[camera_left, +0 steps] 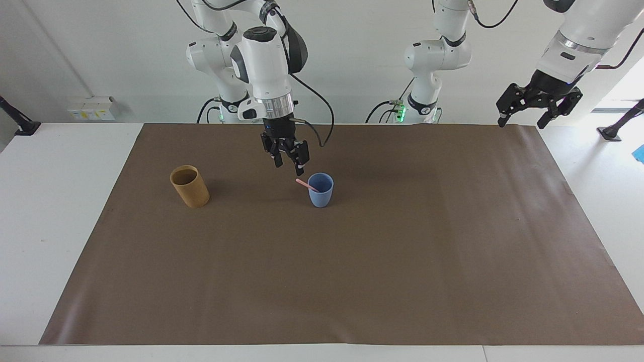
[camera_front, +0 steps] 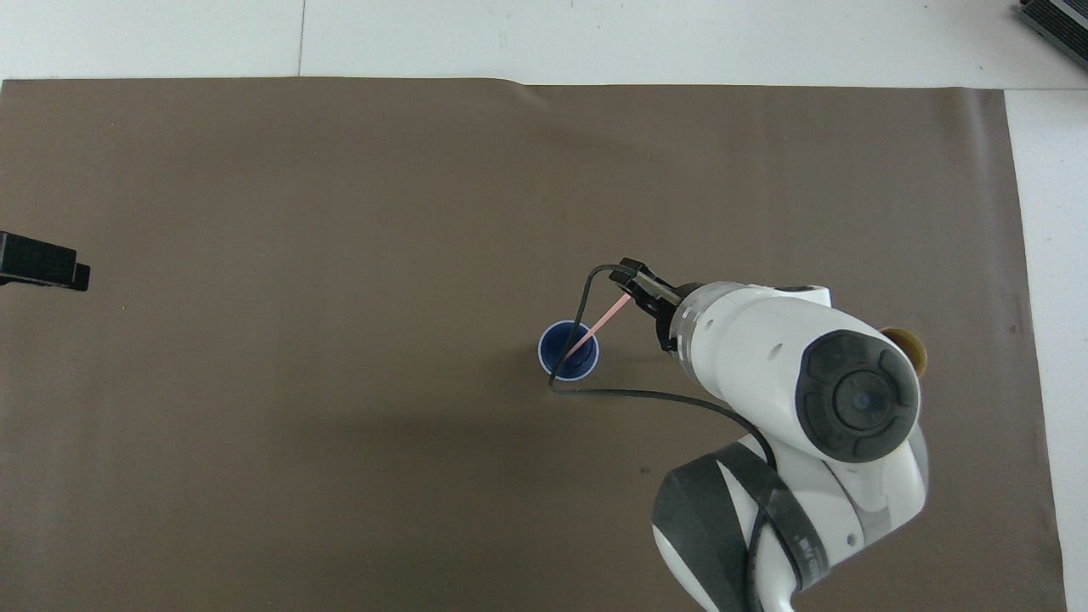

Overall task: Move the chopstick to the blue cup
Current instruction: 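Open the right gripper and withdraw it toward the tan cup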

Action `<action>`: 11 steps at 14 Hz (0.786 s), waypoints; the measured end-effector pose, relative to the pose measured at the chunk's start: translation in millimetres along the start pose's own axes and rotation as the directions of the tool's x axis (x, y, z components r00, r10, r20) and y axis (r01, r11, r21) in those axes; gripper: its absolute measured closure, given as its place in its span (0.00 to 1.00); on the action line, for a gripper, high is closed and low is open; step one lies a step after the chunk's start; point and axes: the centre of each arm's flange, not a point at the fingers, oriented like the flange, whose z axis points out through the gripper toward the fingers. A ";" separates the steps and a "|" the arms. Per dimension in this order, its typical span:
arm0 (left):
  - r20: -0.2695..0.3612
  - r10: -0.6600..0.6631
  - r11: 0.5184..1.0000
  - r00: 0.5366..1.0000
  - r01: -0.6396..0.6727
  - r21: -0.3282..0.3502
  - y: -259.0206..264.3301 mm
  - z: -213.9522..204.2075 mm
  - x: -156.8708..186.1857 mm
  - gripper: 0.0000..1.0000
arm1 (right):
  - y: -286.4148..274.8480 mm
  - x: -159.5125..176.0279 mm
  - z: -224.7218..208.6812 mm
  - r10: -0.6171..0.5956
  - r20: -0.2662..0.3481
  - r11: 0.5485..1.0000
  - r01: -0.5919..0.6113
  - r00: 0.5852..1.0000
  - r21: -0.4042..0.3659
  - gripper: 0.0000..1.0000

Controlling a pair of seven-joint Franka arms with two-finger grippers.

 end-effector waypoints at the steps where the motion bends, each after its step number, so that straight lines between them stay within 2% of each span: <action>1: 0.000 -0.004 1.000 1.000 0.004 0.001 -1.9 -0.1 -0.4 0.00 | 3.4 11.4 -6.2 -0.012 -0.006 1.000 0.012 1.000 -0.008 0.00; 4: 0.002 -0.009 1.000 1.000 0.009 0.001 -5.2 1.0 -0.6 0.00 | 30.8 52.5 -27.0 -0.109 -0.006 0.992 0.108 0.994 -0.068 0.00; 6: 0.002 -0.011 1.000 1.000 0.011 0.001 -5.9 1.0 -0.7 0.00 | 54.1 80.8 -41.9 -0.246 0.007 0.964 0.246 0.969 -0.102 0.00; 9: 0.003 -0.011 1.000 1.000 0.011 0.001 -6.3 1.2 -0.8 0.00 | 74.8 113.3 -62.2 -0.467 0.057 0.873 0.470 0.883 -0.130 0.00; 11: 0.003 -0.011 1.000 1.000 0.011 0.001 -6.3 1.2 -0.8 0.00 | 85.2 135.7 -85.5 -0.532 0.105 0.828 0.542 0.840 -0.146 0.00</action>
